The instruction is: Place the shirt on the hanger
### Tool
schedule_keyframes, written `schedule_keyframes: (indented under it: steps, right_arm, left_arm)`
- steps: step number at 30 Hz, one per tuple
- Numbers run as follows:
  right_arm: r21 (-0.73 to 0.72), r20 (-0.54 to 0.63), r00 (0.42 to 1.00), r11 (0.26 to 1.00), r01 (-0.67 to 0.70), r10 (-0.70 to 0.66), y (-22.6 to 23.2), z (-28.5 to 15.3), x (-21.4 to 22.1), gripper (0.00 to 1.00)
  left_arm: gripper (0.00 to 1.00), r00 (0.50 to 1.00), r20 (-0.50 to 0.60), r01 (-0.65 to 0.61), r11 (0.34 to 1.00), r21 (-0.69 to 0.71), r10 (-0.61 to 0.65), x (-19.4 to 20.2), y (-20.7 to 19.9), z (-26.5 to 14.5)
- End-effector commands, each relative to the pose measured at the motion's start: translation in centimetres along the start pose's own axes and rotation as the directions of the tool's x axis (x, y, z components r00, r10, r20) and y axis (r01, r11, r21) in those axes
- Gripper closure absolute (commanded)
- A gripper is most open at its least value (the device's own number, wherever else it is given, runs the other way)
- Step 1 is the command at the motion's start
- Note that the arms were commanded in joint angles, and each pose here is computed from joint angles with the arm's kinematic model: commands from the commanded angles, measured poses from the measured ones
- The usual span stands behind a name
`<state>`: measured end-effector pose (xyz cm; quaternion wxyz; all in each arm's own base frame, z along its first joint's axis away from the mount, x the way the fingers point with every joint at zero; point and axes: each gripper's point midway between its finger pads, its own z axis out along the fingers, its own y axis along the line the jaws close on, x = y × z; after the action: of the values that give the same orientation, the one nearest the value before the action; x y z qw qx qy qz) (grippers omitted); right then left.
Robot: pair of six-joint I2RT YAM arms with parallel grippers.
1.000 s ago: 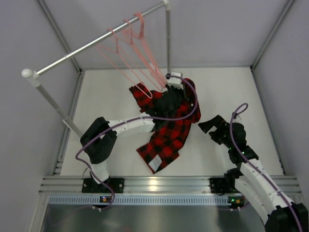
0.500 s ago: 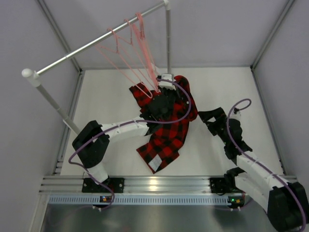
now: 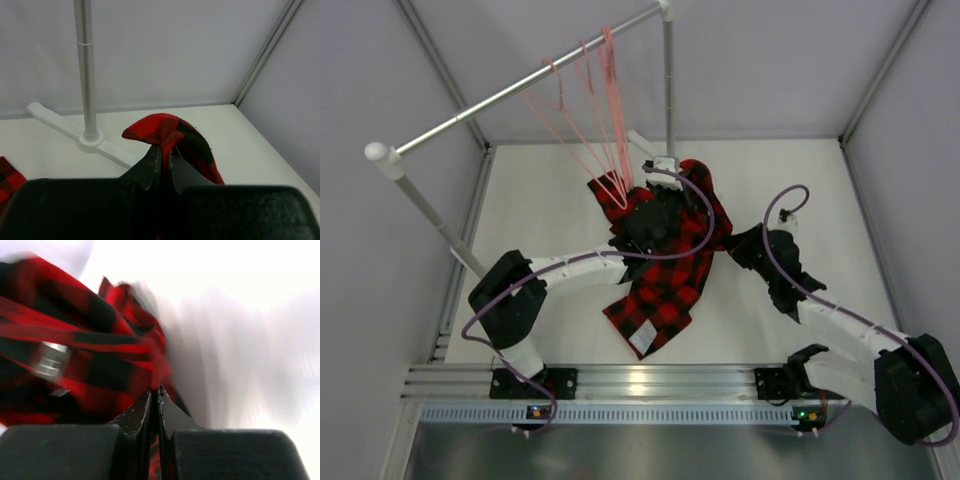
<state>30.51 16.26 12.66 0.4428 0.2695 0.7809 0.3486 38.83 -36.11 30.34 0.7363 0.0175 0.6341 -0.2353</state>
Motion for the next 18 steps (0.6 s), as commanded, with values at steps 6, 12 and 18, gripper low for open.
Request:
schedule_keyframes:
  steps: [6, 12, 18]
  right_arm:
    - [0.062, 0.424, 0.847, 0.943, 0.326, -0.321, 13.6, -4.7, -20.3, 1.00]
    - [-0.026, 0.530, 0.726, 0.847, 0.530, -0.438, 24.6, -11.4, -27.6, 1.00]
    - [-0.168, 0.365, 0.774, 0.781, 0.602, -0.518, 24.2, -10.6, -22.4, 1.00]
  left_arm:
    - [1.00, 0.984, 0.172, -0.057, 0.998, 0.025, 0.051, -12.6, -3.3, -1.8]
    - [1.00, 0.977, 0.184, -0.106, 0.994, -0.034, 0.111, -16.2, -5.4, -4.4]
    - [1.00, 0.981, 0.163, -0.094, 0.991, -0.100, 0.109, -16.0, -3.5, -5.2]
